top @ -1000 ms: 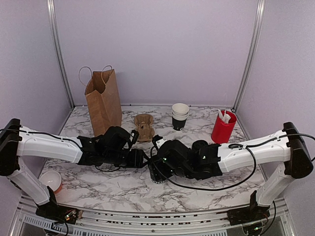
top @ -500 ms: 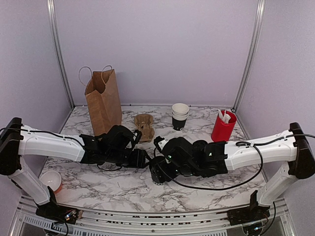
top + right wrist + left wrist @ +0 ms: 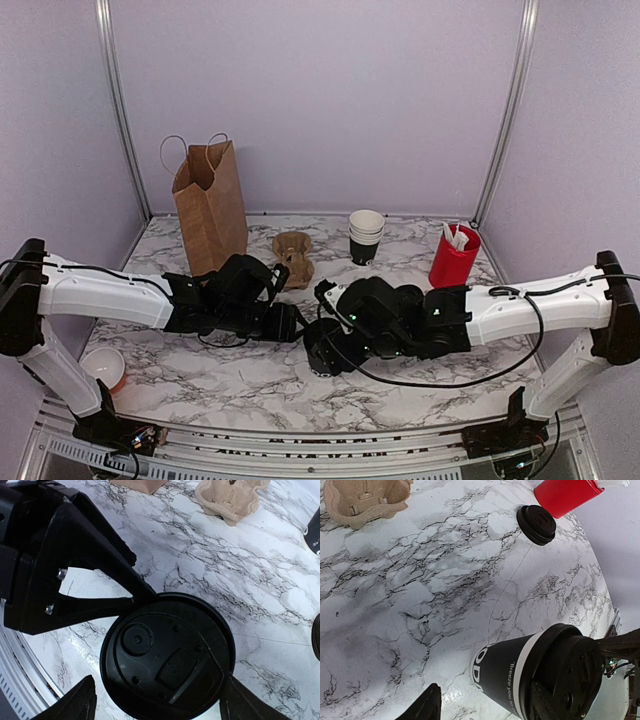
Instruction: Pack the takeout coffee
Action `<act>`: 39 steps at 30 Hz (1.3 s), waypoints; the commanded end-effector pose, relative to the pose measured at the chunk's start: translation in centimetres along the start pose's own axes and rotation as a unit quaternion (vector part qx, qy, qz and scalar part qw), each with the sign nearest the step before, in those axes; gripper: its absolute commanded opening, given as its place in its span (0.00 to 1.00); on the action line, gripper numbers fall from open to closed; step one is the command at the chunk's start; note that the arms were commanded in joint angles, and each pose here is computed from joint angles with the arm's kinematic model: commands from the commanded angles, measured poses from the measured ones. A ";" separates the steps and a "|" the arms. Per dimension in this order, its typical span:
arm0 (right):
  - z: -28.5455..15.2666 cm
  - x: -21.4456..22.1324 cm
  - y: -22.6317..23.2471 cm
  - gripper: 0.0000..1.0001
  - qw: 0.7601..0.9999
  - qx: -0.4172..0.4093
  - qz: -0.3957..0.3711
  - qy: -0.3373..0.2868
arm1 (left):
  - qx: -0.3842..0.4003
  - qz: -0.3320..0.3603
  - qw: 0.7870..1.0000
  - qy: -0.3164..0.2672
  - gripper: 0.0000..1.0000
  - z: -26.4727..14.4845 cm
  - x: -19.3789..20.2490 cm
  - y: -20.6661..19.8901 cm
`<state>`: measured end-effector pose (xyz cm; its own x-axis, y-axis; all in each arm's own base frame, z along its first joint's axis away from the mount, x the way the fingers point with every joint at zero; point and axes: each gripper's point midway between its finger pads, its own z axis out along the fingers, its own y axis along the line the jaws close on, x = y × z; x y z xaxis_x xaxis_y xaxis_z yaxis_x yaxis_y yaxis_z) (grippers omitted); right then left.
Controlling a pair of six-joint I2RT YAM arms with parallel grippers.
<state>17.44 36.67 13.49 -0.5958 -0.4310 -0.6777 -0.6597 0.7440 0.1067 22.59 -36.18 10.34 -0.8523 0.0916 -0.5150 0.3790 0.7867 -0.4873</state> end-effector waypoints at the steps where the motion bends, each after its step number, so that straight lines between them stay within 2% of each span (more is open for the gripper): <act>1: -0.1 3.5 -1.2 0.82 0.998 0.008 -0.013 0.065 | -0.110 0.012 0.990 0.091 0.60 0.5 5.3 5.8; 11: 0.2 4.2 -1.5 0.77 0.997 0.011 -0.014 0.074 | -0.109 0.014 0.990 0.090 0.60 0.6 5.2 5.7; 27: 0.9 6.3 -2.5 0.77 0.993 0.024 -0.036 0.106 | -0.109 0.015 0.990 0.091 0.60 0.6 5.2 5.7; 39: 2.4 10.0 -4.1 0.76 0.986 0.067 -0.051 0.145 | -0.109 0.014 0.989 0.094 0.60 0.8 5.3 5.7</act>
<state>17.94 35.83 12.66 -0.5620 -0.4592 -0.6879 -0.6690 0.7414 0.0516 22.45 -36.31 10.35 -0.8492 0.1052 -0.5175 0.3900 0.7856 -0.4803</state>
